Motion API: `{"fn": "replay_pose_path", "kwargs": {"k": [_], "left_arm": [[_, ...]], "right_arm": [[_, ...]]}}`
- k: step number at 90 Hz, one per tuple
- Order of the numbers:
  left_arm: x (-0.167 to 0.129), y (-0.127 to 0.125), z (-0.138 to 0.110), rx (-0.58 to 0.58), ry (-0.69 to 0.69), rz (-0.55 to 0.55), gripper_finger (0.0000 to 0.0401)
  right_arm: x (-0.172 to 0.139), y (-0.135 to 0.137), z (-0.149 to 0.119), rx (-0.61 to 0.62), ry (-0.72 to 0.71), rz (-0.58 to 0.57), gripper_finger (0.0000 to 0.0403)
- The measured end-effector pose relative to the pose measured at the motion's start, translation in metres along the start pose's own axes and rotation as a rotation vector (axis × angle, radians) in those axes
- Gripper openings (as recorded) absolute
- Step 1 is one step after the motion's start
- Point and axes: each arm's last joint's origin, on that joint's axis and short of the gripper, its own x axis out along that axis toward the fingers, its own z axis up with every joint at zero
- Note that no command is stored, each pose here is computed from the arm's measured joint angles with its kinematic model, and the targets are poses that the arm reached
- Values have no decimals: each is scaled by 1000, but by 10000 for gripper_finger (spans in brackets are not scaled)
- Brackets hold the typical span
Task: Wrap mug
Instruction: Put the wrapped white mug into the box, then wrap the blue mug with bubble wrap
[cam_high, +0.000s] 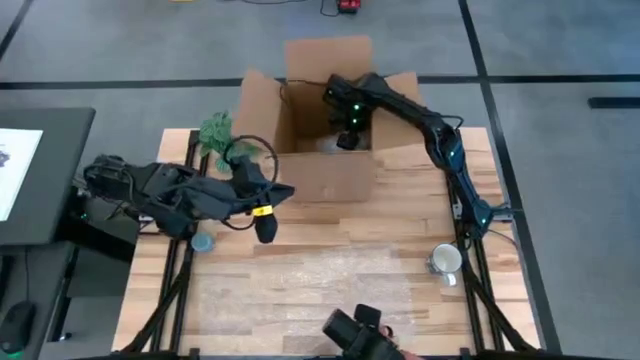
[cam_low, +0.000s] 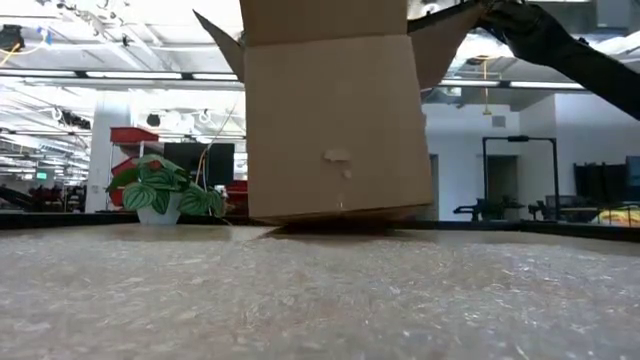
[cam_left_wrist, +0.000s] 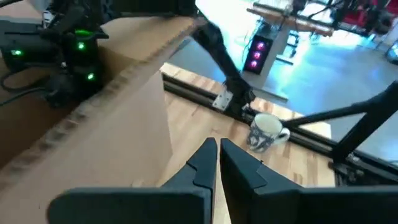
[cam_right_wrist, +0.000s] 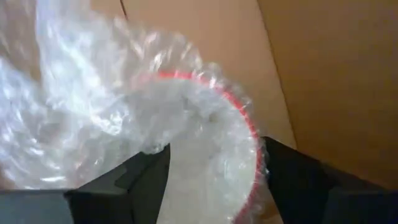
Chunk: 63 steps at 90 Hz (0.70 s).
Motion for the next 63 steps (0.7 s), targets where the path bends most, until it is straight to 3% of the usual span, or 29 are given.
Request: {"fn": "replay_pose_path", "kwargs": {"k": [11, 21, 38, 63], "left_arm": [[3, 4, 5, -4, -27, 19, 0], [6, 6, 8, -5, -47, 26, 0], [9, 10, 12, -15, -67, 41, 0], [12, 14, 15, -29, -79, 59, 0]], "right_arm": [[-1, 1, 2, -10, -21, 5, 235], [-7, 5, 3, -89, -56, 27, 235], [-40, 10, 4, -182, -196, 1, 234], [-85, 7, -1, -226, -367, -88, 234]]}}
